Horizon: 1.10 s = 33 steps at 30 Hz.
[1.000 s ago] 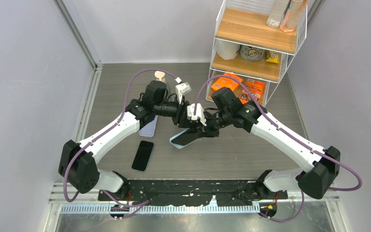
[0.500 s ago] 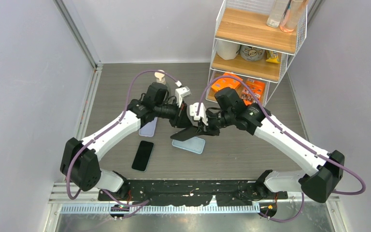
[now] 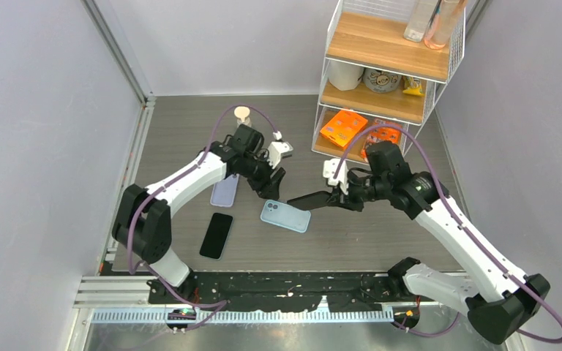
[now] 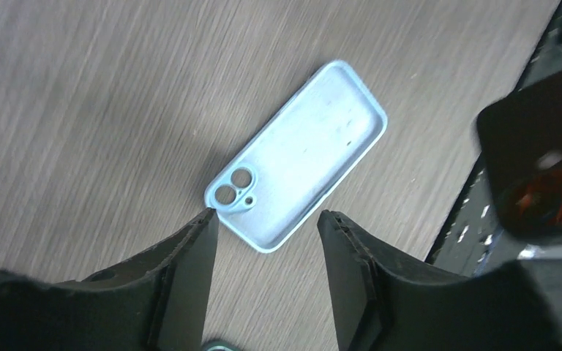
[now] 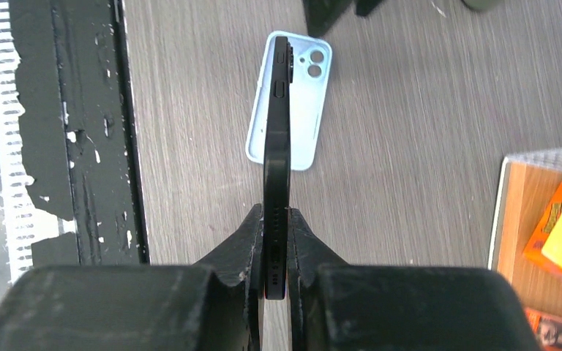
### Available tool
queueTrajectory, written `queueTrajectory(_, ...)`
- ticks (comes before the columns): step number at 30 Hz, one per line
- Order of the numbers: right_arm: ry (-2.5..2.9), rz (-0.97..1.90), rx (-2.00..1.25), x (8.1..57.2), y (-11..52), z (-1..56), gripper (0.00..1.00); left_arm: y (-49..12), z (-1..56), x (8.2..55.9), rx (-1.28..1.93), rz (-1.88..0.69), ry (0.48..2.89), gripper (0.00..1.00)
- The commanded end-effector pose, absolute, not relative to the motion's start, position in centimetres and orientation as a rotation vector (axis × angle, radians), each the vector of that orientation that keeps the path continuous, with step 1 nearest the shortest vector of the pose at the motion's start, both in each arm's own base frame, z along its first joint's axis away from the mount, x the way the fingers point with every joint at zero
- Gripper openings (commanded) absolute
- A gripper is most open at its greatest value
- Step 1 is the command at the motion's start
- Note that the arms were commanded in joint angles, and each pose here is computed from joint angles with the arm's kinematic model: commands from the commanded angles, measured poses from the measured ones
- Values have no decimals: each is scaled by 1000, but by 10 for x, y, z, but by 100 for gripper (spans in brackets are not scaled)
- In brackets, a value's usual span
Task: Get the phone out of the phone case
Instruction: Adjust the phone case at the center of the board.
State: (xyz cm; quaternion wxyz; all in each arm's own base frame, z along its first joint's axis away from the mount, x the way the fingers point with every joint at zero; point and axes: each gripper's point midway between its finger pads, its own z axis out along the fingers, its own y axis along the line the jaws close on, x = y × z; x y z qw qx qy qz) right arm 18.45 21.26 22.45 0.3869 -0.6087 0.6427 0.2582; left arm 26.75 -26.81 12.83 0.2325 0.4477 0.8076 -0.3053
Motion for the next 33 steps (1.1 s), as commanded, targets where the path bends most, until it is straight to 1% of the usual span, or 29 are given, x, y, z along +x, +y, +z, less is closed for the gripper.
queueTrajectory(1,1581,645,-1479,186,199,237,5,-248,110,262,1375,-634,2284,59)
queueTrajectory(4,1602,635,-1442,185,189,232,5,-246,96,260,1454,-488,2298,61)
queueTrajectory(8,1626,630,-1397,186,180,229,5,-248,84,255,1541,-400,2341,61)
queueTrajectory(17,1638,601,-1343,188,168,230,5,-262,61,215,1835,-375,2237,59)
queueTrajectory(27,1660,580,-1317,185,158,227,5,-274,36,196,2015,-359,2181,56)
queueTrajectory(33,1691,532,-1320,182,147,220,5,-275,22,193,2055,-358,2186,51)
